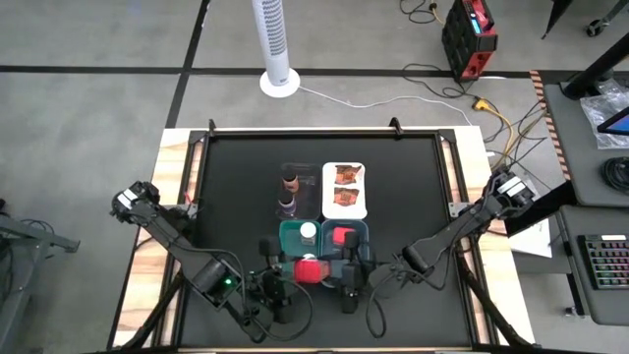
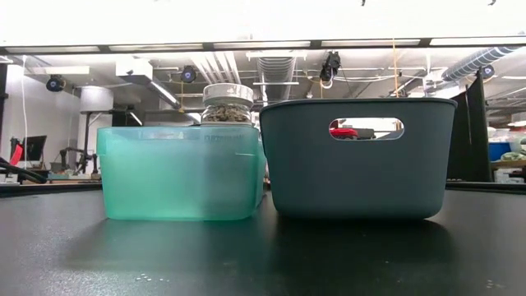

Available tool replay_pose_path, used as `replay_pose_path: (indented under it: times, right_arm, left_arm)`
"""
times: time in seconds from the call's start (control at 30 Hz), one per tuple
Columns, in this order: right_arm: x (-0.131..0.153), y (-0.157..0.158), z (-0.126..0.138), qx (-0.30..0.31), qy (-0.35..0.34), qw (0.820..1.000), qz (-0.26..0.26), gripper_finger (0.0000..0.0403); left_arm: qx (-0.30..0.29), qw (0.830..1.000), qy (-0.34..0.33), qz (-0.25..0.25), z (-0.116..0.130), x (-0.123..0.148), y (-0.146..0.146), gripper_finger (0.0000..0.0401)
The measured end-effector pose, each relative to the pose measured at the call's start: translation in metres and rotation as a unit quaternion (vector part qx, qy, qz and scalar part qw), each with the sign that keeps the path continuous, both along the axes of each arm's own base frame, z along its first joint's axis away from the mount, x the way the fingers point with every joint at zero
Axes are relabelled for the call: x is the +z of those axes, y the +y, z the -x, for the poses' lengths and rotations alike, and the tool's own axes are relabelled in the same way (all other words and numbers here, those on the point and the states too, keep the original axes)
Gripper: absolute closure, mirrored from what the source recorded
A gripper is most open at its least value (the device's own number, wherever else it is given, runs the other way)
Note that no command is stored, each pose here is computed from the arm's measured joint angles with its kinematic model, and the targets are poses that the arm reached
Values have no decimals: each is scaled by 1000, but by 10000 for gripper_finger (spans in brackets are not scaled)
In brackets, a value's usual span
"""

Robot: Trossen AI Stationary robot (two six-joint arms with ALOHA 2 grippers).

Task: Sort spices by type
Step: Put the red seasoning can into the blue bin

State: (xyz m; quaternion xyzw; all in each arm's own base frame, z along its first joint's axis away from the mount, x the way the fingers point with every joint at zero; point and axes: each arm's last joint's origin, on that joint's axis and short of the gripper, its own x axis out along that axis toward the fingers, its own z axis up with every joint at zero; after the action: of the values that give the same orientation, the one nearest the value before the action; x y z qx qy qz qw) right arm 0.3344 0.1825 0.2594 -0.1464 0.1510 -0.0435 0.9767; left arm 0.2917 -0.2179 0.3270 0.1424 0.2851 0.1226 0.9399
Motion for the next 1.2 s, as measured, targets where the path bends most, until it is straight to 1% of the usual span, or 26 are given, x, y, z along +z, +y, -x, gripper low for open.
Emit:
replay_pose_path:
  times: [0.27, 0.33, 0.4, 0.53, 0.67, 0.77, 0.87, 0.97, 1.03, 1.1, 1.2]
  right_arm:
    - [6, -6, 11, -15, 33, 999, -11, 215]
    - [8, -9, 15, -25, 41, 999, -17, 215]
    - [11, -12, 22, -44, 50, 998, -18, 215]
    - [10, -15, 36, -87, 72, 994, -11, 215]
    - [7, -11, 52, -104, 76, 992, -15, 215]
    - [-3, -8, 64, -106, 68, 992, -24, 215]
    - [-14, -5, 72, -100, 53, 993, -43, 215]
    - [-25, -3, 75, -86, 25, 994, -58, 215]
    - [-29, -2, 75, -72, 6, 995, -66, 215]
    - [-32, -2, 76, -57, -12, 995, -76, 215]
    - [-34, -2, 77, -40, -31, 996, -77, 215]
  left_arm:
    - [-5, 999, 32, -28, 6, -2, 4, 150]
    - [-7, 999, 37, -31, 8, -2, 5, 149]
    - [-1, 998, 38, -48, 11, -2, 5, 149]
    - [17, 995, 25, -91, 21, 1, 3, 149]
    - [33, 993, -5, -112, 41, 5, -5, 149]
    - [35, 992, -34, -114, 54, 3, -15, 149]
    - [23, 993, -43, -106, 64, -5, -25, 149]
    - [16, 993, -61, -98, 69, -14, -33, 151]
    - [12, 994, -69, -89, 68, -22, -36, 155]
    - [-13, 996, -57, -73, 65, -33, -40, 160]
    - [-97, 994, -37, -31, 54, -52, -47, 169]
